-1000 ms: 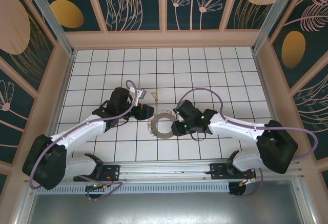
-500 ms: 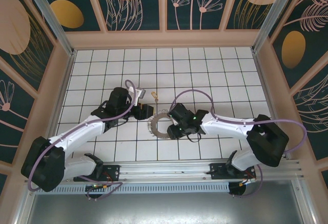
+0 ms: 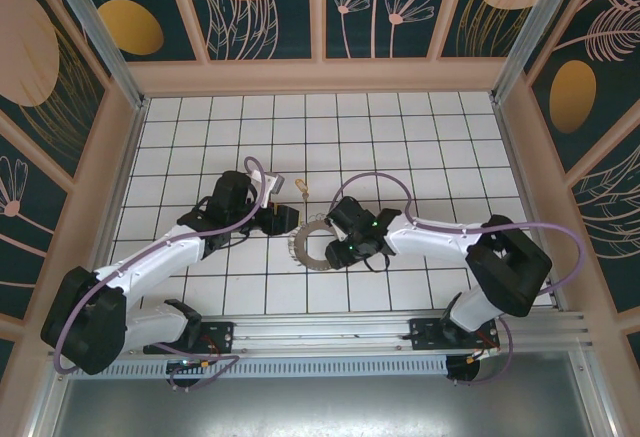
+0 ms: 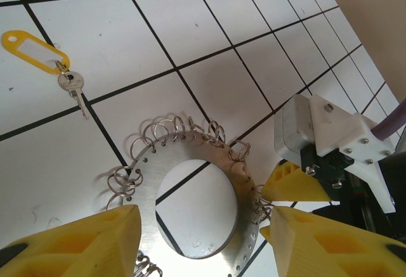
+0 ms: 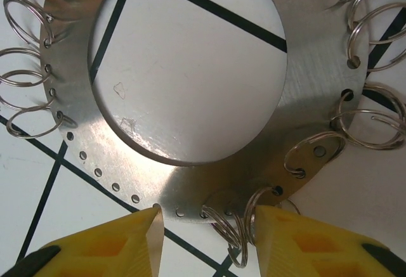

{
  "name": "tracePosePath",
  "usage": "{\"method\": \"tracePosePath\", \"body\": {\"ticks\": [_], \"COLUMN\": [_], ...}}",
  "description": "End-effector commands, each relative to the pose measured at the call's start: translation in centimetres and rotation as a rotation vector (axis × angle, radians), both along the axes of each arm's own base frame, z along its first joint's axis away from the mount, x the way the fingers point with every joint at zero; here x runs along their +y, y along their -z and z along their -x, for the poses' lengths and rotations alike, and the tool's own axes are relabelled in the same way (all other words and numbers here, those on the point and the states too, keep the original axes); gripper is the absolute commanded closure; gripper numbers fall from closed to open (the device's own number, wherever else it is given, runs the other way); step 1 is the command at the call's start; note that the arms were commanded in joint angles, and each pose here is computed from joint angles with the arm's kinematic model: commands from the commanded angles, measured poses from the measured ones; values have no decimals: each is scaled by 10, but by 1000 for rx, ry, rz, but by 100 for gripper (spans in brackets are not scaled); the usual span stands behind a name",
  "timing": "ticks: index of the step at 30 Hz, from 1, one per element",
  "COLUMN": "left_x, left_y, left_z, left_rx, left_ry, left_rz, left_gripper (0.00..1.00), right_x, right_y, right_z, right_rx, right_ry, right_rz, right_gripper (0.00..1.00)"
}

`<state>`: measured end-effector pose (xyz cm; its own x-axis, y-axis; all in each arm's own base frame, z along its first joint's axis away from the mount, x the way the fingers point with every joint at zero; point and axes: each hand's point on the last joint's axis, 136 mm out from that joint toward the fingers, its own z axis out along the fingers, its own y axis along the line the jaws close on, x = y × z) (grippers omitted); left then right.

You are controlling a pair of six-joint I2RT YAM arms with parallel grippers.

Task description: Put the keys on the keyring

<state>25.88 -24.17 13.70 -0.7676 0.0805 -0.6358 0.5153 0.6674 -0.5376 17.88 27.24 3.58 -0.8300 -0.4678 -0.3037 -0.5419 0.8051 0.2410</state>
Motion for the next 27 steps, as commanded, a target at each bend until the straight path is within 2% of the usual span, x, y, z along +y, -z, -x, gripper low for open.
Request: {"method": "tracePosePath", "body": {"ticks": [1,9,27], "left_x": [-1,0,3], "left_y": [-13,-12,-11], "left_z": [-9,-9,-6], "left_rx": [-44,-42,-41], "left_ry": [0,-1,-17], "left_rz": [-2,-6,-1], "left_gripper": [44,44,44], "right_x": [7,12,1], "right_y": [-9,-29,11], "right_z": [-8,-13,-2], "right_rx": [-28,-74,-9], "right_ry": [-12,-34,-37], "right_rz": [-12,0,75], "right_gripper": [57,58,61]}}
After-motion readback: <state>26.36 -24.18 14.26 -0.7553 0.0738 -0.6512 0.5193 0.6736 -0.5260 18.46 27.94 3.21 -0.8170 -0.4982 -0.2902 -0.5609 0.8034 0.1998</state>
